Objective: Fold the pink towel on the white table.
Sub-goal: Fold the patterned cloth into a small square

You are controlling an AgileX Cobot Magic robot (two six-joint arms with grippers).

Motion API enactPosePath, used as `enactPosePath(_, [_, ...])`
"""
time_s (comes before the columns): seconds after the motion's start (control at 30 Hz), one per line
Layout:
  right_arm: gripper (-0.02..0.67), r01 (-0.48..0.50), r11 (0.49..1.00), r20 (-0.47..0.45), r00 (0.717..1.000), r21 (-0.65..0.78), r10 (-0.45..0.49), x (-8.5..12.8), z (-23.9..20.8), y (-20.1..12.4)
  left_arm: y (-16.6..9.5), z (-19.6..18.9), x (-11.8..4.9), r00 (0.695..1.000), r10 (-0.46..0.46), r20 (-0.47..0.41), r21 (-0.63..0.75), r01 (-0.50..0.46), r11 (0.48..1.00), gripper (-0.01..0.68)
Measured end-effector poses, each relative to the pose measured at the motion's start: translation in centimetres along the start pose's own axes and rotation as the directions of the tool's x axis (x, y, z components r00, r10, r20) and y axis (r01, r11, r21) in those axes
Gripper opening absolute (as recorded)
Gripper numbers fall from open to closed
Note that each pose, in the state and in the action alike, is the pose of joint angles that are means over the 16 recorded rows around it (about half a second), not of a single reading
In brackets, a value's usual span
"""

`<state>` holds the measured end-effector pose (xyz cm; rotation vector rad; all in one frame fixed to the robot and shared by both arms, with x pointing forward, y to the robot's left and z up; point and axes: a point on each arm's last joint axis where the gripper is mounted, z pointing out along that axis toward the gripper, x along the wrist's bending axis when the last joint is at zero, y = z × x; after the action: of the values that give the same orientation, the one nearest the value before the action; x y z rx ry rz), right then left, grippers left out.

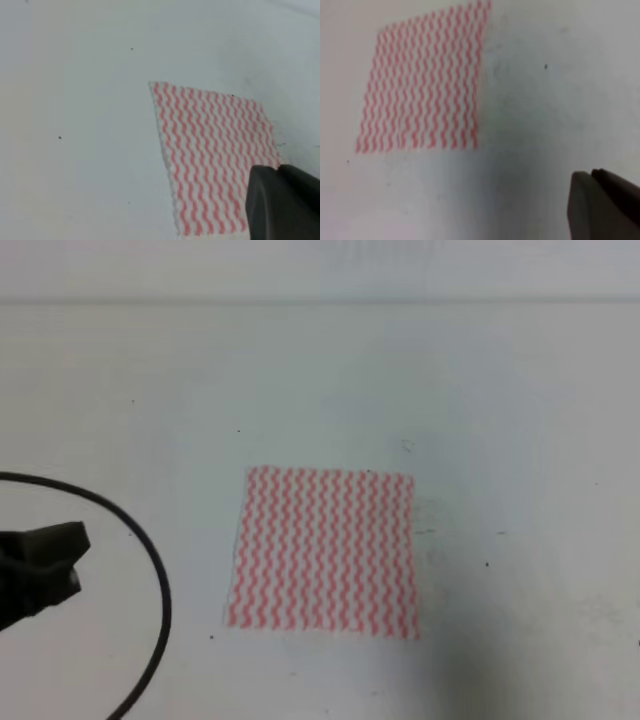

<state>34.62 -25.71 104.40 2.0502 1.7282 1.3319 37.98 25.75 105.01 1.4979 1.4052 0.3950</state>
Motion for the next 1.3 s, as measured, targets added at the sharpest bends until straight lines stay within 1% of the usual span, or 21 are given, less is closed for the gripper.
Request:
enactPosePath(0.17, [-0.016, -0.026, 0.994, -0.032, 0.999, 0.105, 0.03, 0.2, 1.4, 0.1, 1.0, 1.7, -0.9, 0.996, 0.06, 0.062, 0.049, -0.063, 0.997, -0.006])
enactPosePath(0.37, [-0.016, -0.043, 0.982, -0.115, 0.991, 0.184, 0.065, 1.0, 3.3, 0.3, 0.9, 3.6, -2.2, 0.988, 0.113, 0.108, 0.065, -0.121, 0.991, -0.006])
enactPosePath(0.6, [-0.016, -0.024, 0.97, -0.205, 0.976, 0.241, 0.075, 3.1, 5.5, 0.4, 0.1, 5.5, -3.5, 0.979, 0.155, 0.132, 0.087, -0.167, 0.982, -0.006])
enactPosePath(0.8, [-0.016, 0.036, 0.955, -0.238, 0.971, 0.294, 0.037, 5.6, 7.8, 0.3, -0.5, 6.3, -4.0, 0.976, 0.163, 0.145, 0.117, -0.181, 0.977, -0.006])
enactPosePath(1.03, [-0.016, 0.105, 0.931, -0.222, 0.975, 0.348, -0.027, 8.0, 11.3, 0.3, -0.7, 6.5, -4.1, 0.971, 0.175, 0.164, 0.137, -0.198, 0.971, -0.006])
enactPosePath(1.23, [-0.009, 0.129, 0.904, -0.155, 0.985, 0.408, -0.07, 8.3, 14.7, 0.3, -0.8, 6.4, -4.2, 0.965, 0.191, 0.18, 0.144, -0.218, 0.965, -0.007])
enactPosePath(1.3, [0.008, 0.129, 0.895, -0.131, 0.988, 0.427, -0.08, 8.2, 15.6, 0.2, -0.9, 6.4, -4.2, 0.963, 0.199, 0.183, 0.143, -0.227, 0.963, -0.007])
